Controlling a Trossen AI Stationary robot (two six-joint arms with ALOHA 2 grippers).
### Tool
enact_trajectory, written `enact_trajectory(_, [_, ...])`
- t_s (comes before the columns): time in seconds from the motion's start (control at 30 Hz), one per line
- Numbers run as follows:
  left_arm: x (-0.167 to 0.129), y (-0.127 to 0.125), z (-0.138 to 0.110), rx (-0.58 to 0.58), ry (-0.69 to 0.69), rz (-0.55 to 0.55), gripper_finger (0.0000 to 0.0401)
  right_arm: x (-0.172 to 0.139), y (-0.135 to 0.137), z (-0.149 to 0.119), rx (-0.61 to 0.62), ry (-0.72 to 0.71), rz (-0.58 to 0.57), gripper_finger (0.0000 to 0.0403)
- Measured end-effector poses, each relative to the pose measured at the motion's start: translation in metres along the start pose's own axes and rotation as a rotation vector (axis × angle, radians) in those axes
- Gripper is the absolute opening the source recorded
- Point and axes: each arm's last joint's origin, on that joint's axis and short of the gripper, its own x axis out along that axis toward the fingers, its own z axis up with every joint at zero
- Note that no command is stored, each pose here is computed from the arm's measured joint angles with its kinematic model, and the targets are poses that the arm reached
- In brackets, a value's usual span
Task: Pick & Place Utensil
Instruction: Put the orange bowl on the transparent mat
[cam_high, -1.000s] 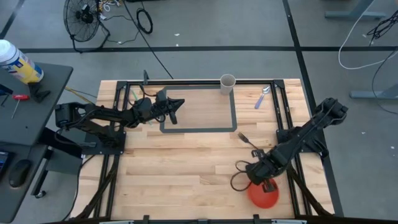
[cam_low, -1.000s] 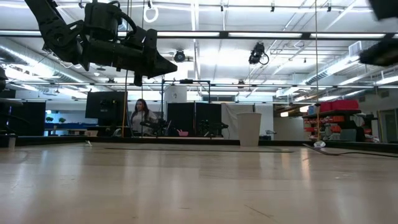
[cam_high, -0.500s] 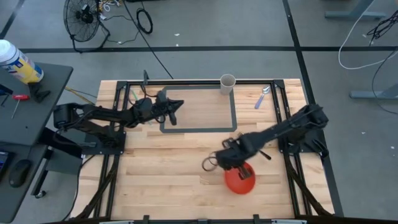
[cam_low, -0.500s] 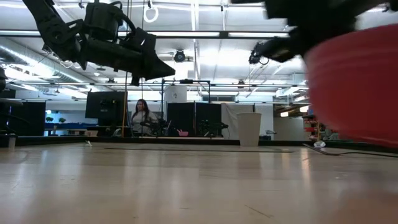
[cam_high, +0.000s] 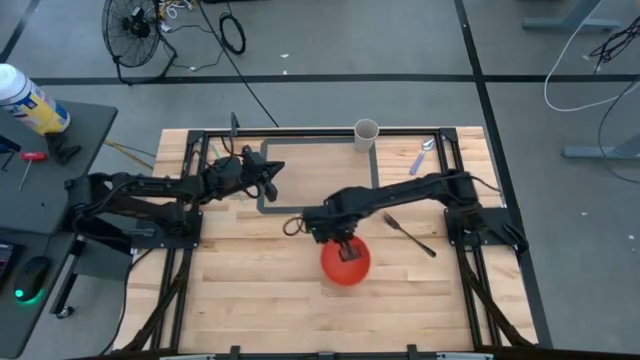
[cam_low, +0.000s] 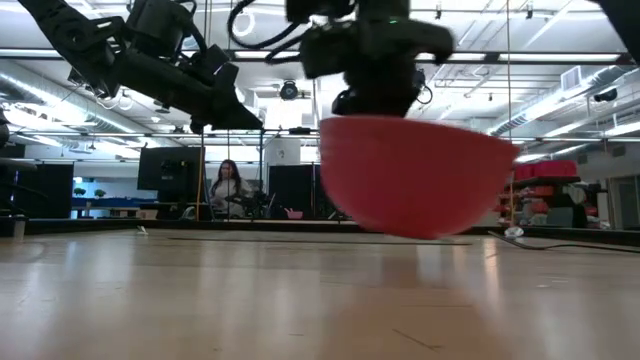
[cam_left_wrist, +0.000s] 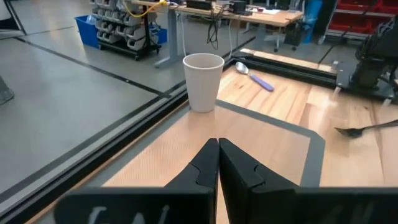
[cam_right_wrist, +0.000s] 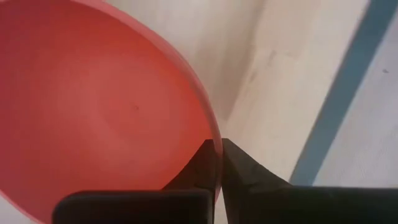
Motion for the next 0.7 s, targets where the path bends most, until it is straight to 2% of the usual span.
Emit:
enact_trajectory(0.17, [0.0, 0.001, -0.002, 0.027, 0.018, 0.034, 0.0014, 0.004, -0.012, 0.012, 0.217, 0.054, 0.001, 0.0008])
enact_trajectory(0.43, [0.0, 0.002, -0.004, 0.039, 0.041, 0.061, 0.0014, 0.008, -0.017, 0.015, 0.449, 0.025, -0.002, 0.0011])
enact_trajectory(0.7, [0.0, 0.002, -0.004, 0.039, 0.04, 0.061, 0.0014, 0.025, -0.014, 0.014, 0.493, 0.016, 0.086, 0.0012])
